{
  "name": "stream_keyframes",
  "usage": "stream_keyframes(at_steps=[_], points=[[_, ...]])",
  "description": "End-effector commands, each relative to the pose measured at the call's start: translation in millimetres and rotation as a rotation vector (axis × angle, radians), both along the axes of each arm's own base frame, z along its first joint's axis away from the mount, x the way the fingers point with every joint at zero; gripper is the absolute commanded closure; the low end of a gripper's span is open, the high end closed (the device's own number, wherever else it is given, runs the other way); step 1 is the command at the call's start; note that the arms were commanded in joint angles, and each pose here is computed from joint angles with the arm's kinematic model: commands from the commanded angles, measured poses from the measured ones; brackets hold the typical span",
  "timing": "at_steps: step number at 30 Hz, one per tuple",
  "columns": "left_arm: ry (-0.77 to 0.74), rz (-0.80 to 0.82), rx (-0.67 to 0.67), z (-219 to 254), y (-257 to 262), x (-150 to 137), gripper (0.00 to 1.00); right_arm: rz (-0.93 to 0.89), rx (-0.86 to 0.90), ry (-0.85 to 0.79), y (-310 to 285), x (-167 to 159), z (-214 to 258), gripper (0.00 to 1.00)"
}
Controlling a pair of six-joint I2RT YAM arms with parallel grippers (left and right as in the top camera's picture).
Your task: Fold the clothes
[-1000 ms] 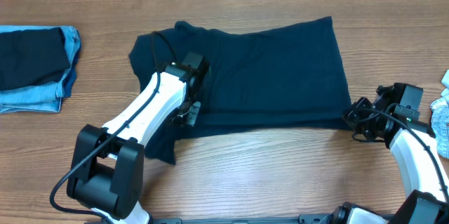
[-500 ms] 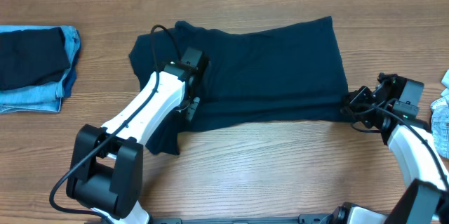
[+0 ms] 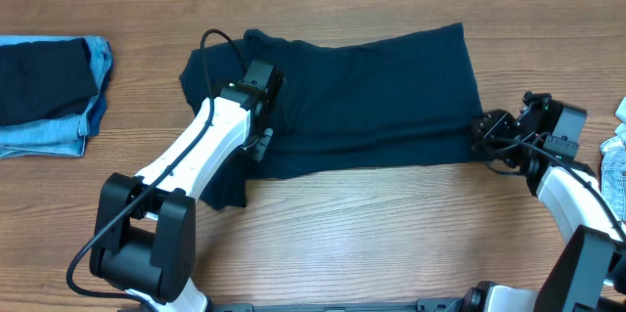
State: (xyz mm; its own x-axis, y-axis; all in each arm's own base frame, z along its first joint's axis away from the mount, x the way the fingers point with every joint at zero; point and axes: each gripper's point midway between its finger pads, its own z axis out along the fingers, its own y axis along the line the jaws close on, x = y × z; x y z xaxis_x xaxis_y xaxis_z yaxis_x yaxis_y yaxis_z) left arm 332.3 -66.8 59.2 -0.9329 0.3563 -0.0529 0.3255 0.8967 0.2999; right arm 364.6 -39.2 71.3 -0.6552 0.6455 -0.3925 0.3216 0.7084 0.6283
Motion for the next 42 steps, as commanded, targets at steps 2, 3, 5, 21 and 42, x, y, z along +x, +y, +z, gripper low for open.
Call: stream_keyframes(at_steps=[2, 3, 5, 21, 42], points=[[-0.068, 0.002, 0.029, 16, 8, 14, 0.62, 0.048, 0.025, -0.091, 7, 15, 21, 0.42], [-0.077, 0.013, 0.045, 17, 12, 15, 0.62, 0.059, 0.033, -0.106, 9, 16, 24, 0.42], [-0.090, 0.032, 0.063, 19, 18, 17, 0.61, 0.070, 0.041, -0.115, 11, 17, 28, 0.42], [0.045, 0.103, -0.406, 95, -54, 6, 0.53, 0.113, 0.173, 0.030, 35, -17, 21, 0.42], [0.211, 0.635, -0.274, -22, 3, -64, 0.52, 0.121, 0.190, 0.066, 39, -24, 17, 0.42]])
